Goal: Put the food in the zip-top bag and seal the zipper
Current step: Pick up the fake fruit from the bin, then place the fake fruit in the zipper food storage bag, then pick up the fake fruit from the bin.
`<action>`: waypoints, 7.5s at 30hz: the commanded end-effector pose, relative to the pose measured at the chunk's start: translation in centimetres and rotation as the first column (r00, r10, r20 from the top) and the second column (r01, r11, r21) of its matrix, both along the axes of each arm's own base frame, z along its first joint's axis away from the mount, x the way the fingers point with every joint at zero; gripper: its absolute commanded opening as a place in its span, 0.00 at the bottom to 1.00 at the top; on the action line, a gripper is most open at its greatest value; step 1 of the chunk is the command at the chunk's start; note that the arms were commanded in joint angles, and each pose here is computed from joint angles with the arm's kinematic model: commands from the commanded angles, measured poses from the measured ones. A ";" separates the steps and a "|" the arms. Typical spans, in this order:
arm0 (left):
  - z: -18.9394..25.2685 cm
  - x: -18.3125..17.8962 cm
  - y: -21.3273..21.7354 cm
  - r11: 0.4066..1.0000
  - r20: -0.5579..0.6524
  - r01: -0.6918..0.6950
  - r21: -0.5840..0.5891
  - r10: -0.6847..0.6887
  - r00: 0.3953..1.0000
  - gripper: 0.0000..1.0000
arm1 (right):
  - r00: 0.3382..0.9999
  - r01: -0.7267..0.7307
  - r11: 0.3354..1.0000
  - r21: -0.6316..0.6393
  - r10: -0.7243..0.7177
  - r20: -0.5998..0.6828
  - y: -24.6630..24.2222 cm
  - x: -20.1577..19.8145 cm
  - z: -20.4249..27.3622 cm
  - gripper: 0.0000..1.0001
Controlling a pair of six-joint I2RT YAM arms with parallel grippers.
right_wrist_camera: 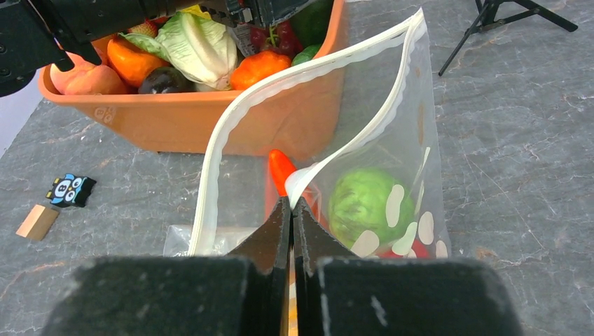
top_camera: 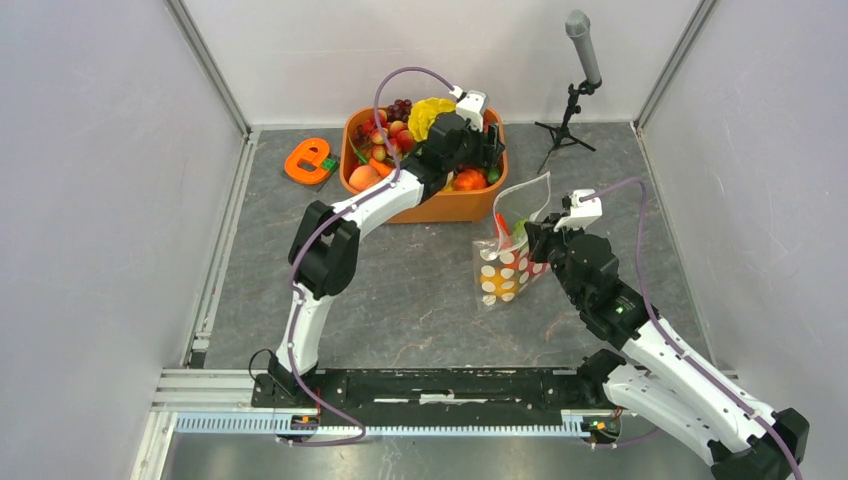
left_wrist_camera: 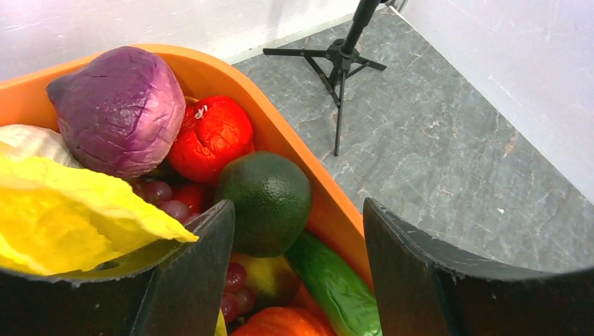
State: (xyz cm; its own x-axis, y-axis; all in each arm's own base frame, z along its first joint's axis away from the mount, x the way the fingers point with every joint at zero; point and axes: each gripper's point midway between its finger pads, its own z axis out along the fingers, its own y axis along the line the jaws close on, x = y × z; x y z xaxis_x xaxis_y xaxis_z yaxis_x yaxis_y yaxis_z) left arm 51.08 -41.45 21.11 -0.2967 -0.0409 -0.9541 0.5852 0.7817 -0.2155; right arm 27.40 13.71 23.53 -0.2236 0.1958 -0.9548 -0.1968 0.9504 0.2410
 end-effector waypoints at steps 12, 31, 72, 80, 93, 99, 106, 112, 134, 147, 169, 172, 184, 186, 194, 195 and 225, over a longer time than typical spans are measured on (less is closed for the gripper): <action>-3.0 3.0 1.6 0.976 0.055 -0.070 0.208 0.060 0.997 0.73 | 1.000 0.009 1.000 -0.013 -0.009 0.005 -0.1 0.2 -0.1 0.03; -0.9 0.9 -0.1 0.991 0.032 0.056 0.121 -0.060 0.998 0.44 | 1.000 0.007 1.000 -0.013 -0.007 -0.004 0.1 0.3 -0.4 0.03; 10.5 -21.1 2.3 0.789 0.120 0.516 -0.334 -0.507 0.853 0.38 | 0.996 -0.083 0.994 0.071 0.082 0.019 2.7 0.7 0.7 0.02; 9.4 -21.1 0.9 0.816 0.098 0.499 -0.290 -0.493 0.864 0.39 | 0.993 -0.109 0.991 0.078 0.106 0.042 2.9 0.4 1.5 0.02; 7.2 -19.2 0.6 0.898 0.049 0.395 -0.192 -0.393 0.918 0.52 | 0.963 -0.241 0.968 0.074 0.229 0.139 4.6 -0.6 4.3 0.02; 8.0 -20.4 0.1 0.870 0.057 0.453 -0.193 -0.451 0.891 0.66 | 0.964 -0.238 0.969 0.073 0.226 0.137 4.5 -0.6 4.1 0.02; 8.3 -20.2 1.4 0.901 0.070 0.412 -0.133 -0.406 0.911 0.86 | 0.978 -0.178 0.981 0.074 0.168 0.122 3.5 -0.3 3.6 0.02; 9.3 -18.6 4.6 0.962 0.122 0.258 -0.088 -0.247 0.961 0.98 | 0.986 -0.141 0.988 0.068 0.134 0.102 2.9 -0.1 2.9 0.02; 3.7 -10.6 24.5 0.891 -0.100 -0.453 0.034 0.454 0.885 1.00 | 0.986 -0.139 0.989 0.041 0.134 0.096 3.0 0.3 2.7 0.02; -0.8 -5.9 26.3 0.843 -0.107 -0.449 0.295 0.496 0.862 1.00 | 0.983 -0.149 0.989 -0.024 0.151 0.106 2.7 0.2 3.3 0.01; -5.9 -6.4 25.9 0.843 -0.210 -0.349 0.408 0.459 0.863 0.86 | 0.985 -0.129 0.991 -0.018 0.130 0.112 2.6 0.6 3.6 0.02; -5.5 -6.5 25.1 0.867 -0.223 -0.323 0.379 0.425 0.877 0.81 | 0.986 -0.136 0.991 -0.004 0.135 0.101 2.8 0.5 3.4 0.02; -6.0 -6.4 24.2 0.885 -0.257 -0.285 0.367 0.391 0.884 0.91 | 0.987 -0.142 0.990 0.003 0.141 0.072 3.1 0.6 2.5 0.02; -6.1 -6.5 24.5 0.879 -0.257 -0.286 0.382 0.398 0.880 0.92 | 0.987 -0.144 0.990 0.001 0.144 0.070 3.2 0.7 2.4 0.03; -5.5 -7.5 25.4 0.848 -0.269 -0.234 0.475 0.393 0.880 0.99 | 0.985 -0.161 0.987 -0.016 0.161 0.065 3.6 0.9 2.6 0.03; -5.5 -7.6 25.5 0.847 -0.271 -0.224 0.483 0.387 0.881 1.00 | 0.985 -0.160 0.987 -0.021 0.161 0.065 3.6 0.9 2.6 0.03; 1.7 -8.8 24.2 0.917 -0.169 -0.264 0.300 0.323 0.931 0.52 | 0.986 -0.152 0.988 -0.012 0.152 0.067 3.4 0.8 2.4 0.02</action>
State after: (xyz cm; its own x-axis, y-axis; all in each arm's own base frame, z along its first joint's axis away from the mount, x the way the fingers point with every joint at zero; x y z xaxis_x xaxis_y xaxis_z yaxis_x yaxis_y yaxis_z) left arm 43.20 -16.07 17.46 -0.6123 0.1806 -0.7697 0.2606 0.9653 0.0192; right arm 28.14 16.92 23.77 -0.2333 0.1176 -0.9653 -0.3435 0.9187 0.1950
